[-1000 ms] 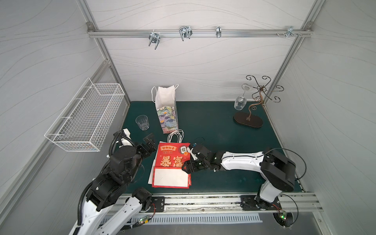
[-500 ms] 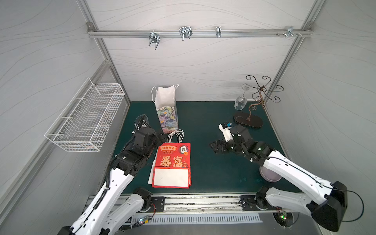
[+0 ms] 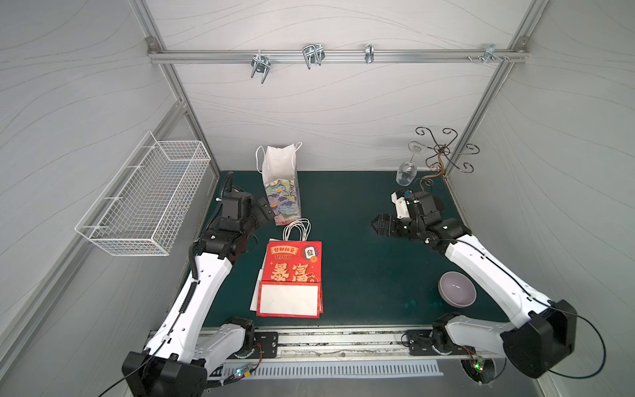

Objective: Put away the paper bag
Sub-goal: Pick up the paper bag from the center of the board.

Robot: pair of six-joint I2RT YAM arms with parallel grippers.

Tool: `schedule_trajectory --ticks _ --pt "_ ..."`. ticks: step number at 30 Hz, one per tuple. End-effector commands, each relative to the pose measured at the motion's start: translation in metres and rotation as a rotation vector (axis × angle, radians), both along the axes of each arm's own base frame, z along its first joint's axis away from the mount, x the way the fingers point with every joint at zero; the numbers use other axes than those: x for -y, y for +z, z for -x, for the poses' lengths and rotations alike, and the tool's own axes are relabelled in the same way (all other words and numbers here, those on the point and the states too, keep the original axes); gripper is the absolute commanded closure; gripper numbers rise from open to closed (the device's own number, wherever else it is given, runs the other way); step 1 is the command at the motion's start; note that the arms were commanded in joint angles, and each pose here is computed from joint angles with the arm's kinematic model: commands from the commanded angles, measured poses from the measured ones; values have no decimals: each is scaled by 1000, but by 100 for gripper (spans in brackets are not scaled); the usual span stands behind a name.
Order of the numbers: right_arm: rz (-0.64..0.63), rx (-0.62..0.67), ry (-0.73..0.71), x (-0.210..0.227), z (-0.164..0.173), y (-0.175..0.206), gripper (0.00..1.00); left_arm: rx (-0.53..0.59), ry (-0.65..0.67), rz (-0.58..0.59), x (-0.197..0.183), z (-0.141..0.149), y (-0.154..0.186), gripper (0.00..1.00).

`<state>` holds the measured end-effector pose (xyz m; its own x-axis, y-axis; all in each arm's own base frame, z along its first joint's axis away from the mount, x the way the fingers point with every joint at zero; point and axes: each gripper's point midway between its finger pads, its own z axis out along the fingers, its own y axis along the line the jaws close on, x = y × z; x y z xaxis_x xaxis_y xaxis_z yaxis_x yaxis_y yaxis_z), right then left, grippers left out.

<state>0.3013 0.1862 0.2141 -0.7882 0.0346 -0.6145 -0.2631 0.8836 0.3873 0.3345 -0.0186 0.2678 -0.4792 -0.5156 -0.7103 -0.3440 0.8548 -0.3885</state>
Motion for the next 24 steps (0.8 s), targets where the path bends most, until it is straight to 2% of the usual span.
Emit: schedule_trajectory --ticks 1,6,10,15,19,21,24 --pt "7 123 34 -3 -17 21 8 81 -7 -6 -1 -19 34 0" --pt "-6 176 152 -23 -27 27 7 74 -6 -9 2 -44 43 2" --pt "-12 166 171 -31 -35 24 7 36 -11 -63 1 -67 48 3" --pt "-18 175 170 -33 -38 25 7 -76 12 -163 -10 -90 42 0" --pt "-19 173 172 -32 -37 23 8 -90 -29 -167 -3 -112 39 1" --pt "-17 170 174 -32 -36 21 8 -94 -36 -175 -2 -121 39 5" --pt "-19 162 171 -31 -34 18 8 -94 -12 -199 -7 -134 40 16"
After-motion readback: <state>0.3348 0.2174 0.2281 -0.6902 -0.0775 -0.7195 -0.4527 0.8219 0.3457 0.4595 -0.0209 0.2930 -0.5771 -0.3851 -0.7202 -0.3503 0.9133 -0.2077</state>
